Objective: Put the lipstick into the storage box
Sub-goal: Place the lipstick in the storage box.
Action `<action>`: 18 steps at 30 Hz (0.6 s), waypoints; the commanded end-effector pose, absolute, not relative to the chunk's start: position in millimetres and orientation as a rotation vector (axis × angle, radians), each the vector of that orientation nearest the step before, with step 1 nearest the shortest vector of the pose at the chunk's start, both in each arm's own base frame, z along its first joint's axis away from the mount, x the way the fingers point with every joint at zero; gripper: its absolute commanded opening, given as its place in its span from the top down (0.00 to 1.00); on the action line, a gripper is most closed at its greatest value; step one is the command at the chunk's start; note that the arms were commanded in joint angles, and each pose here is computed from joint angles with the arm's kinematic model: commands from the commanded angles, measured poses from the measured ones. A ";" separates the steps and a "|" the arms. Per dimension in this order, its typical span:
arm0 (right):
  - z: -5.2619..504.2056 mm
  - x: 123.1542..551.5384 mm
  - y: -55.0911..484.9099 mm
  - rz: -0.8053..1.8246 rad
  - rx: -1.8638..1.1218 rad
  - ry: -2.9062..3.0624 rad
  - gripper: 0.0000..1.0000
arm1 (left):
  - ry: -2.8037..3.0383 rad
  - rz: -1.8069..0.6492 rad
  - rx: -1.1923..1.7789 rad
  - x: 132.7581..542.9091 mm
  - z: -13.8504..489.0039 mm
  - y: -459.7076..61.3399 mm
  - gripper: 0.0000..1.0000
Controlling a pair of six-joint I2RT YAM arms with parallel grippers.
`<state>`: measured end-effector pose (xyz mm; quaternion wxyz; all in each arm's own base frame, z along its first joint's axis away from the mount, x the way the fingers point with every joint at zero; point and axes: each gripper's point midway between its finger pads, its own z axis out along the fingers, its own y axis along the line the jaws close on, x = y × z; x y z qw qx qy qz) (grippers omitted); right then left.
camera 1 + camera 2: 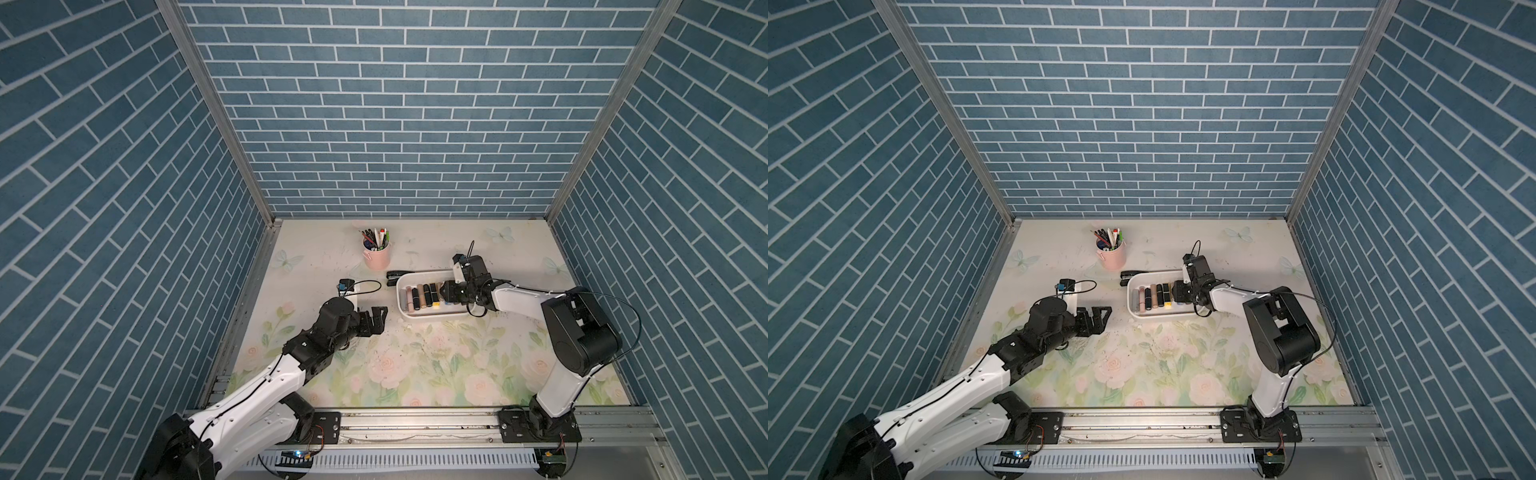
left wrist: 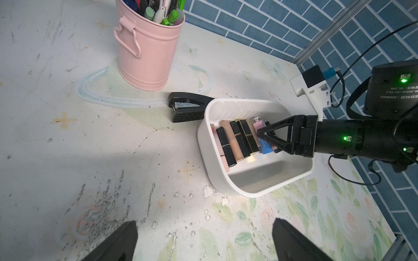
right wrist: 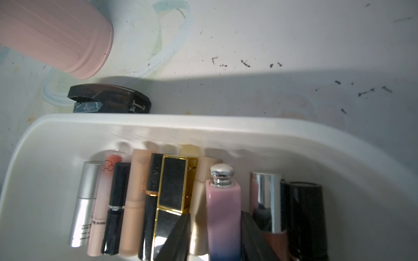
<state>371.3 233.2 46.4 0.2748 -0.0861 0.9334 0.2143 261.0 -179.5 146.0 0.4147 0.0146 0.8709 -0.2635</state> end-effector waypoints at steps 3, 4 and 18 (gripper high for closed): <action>55.9 378.4 233.5 0.572 -0.218 2.485 0.54 | 2.174 -0.657 0.043 264.1 150.9 -179.3 0.00; 57.1 378.5 232.8 0.570 -0.216 2.483 0.54 | 2.173 -0.655 0.043 264.2 151.2 -179.0 0.00; 134.6 381.0 236.3 0.630 -0.271 2.264 0.46 | 2.149 -0.596 0.030 266.5 160.5 -169.3 0.00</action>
